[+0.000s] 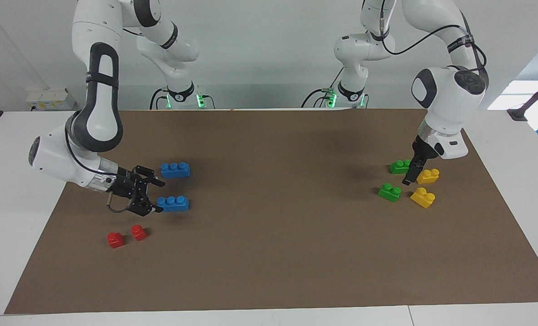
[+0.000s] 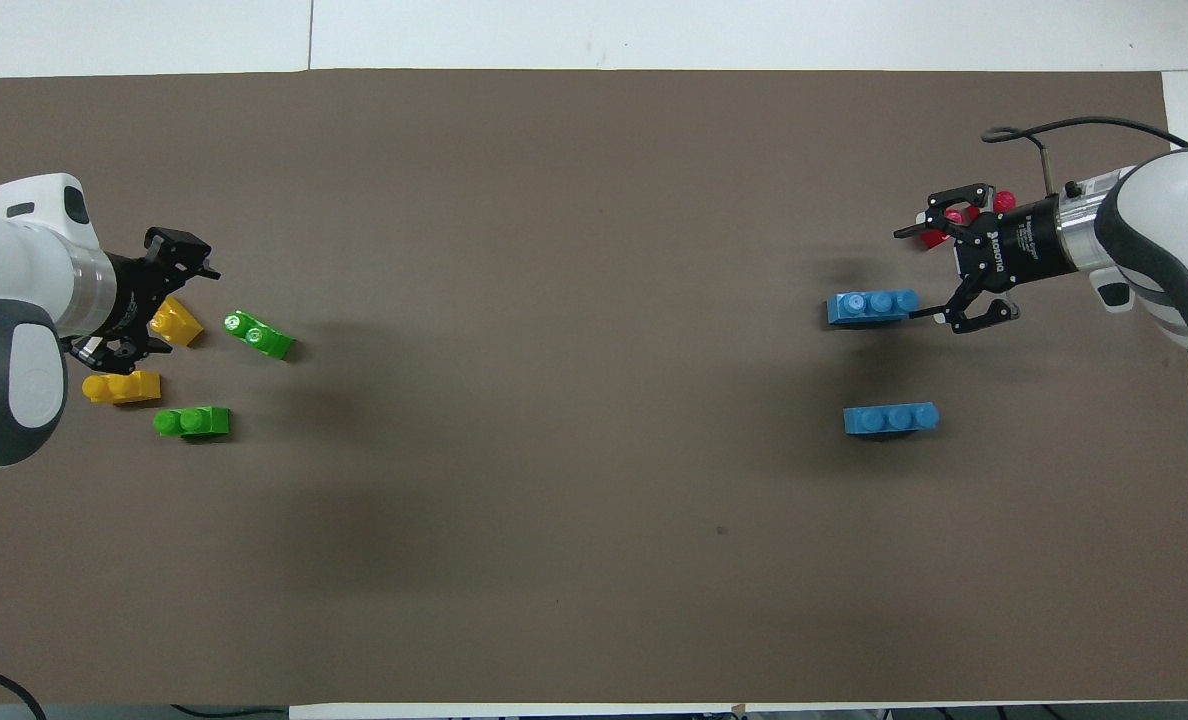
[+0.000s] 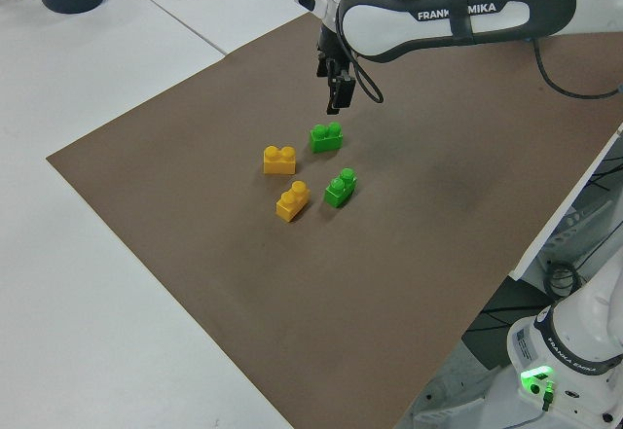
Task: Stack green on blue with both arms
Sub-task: 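Move the left gripper to the green brick while the right gripper reaches the blue brick, then grasp the green brick with the left gripper while the right gripper grasps the blue brick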
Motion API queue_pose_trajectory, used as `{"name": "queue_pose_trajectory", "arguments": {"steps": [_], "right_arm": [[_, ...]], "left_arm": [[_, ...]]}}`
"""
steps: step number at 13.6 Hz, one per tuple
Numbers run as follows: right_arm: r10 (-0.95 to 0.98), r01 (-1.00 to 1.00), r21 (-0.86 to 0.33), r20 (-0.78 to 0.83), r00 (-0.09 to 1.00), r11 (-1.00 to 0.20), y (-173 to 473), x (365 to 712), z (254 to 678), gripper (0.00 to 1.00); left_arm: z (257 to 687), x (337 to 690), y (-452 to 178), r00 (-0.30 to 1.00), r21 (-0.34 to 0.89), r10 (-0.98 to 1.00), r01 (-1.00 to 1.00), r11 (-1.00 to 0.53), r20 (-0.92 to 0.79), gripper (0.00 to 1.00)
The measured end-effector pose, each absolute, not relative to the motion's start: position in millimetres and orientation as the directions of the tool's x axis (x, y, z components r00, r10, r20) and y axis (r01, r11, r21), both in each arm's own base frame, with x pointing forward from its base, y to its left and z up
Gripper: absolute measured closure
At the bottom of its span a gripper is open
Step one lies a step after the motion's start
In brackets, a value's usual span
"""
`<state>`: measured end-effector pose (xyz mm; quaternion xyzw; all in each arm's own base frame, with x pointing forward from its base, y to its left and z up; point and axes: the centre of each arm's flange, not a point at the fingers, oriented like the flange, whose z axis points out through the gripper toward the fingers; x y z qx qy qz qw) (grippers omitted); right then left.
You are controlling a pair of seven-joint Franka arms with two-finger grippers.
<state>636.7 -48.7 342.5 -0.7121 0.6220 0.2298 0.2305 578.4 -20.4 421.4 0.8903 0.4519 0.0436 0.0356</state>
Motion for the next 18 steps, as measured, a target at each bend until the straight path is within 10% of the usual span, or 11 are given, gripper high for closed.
{"name": "queue_pose_trajectory", "arguments": {"steps": [18], "right_arm": [[-0.745,-0.988,-0.064,-0.651,0.145,-0.137,-70.2,621.7,278.9,0.00]], "left_arm": [[313.0,583.6,-20.2,0.440,0.081,0.898,0.895,-0.439,0.010,0.00]]}}
